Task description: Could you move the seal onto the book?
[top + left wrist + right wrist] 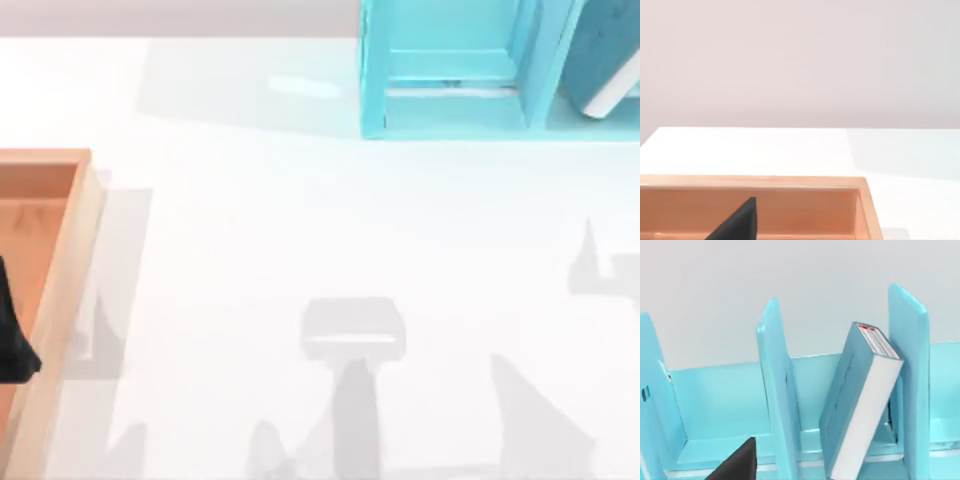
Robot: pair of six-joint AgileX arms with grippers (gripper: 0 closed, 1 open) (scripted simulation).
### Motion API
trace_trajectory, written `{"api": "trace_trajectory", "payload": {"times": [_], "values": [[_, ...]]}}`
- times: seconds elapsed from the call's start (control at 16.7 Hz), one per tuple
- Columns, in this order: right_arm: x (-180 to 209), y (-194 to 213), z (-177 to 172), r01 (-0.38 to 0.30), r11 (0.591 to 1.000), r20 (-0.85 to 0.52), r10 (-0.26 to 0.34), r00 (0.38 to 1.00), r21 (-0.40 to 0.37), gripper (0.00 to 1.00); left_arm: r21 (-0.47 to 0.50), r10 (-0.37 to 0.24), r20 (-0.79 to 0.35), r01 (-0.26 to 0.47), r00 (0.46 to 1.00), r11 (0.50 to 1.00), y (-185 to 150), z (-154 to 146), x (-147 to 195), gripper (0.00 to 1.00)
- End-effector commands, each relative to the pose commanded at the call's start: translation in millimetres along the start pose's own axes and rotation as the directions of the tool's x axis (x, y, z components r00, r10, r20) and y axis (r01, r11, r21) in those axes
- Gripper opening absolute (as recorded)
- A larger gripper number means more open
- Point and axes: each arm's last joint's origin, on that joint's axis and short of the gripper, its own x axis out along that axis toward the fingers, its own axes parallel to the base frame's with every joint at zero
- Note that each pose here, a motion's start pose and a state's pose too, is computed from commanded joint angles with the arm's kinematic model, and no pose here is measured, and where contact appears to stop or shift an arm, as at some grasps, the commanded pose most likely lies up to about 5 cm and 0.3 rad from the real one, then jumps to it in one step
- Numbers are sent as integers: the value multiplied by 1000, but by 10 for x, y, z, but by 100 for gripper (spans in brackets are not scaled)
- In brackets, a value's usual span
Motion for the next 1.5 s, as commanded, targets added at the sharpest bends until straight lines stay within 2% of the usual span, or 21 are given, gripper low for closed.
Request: {"api": "trace_trajectory", "payload": {"times": [0.3,0.54,0.72,1.02,1.5], "values": [[862,-93,-47,-4,995,-52,9,999,97,100,0,0,0,0,1000,1000,0,0,0,100],[1516,-240,-477,1,985,-100,16,995,174,100,0,0,0,0,1000,1000,0,0,0,100],[1838,-352,-887,8,975,-127,21,992,221,100,0,0,0,0,1000,1000,0,0,0,100],[2057,-459,-1309,11,964,-138,27,990,265,100,0,0,0,0,1000,1000,0,0,0,100],[2093,-449,-1346,10,964,-142,29,989,267,100,0,0,0,0,1000,1000,0,0,0,100]]}}
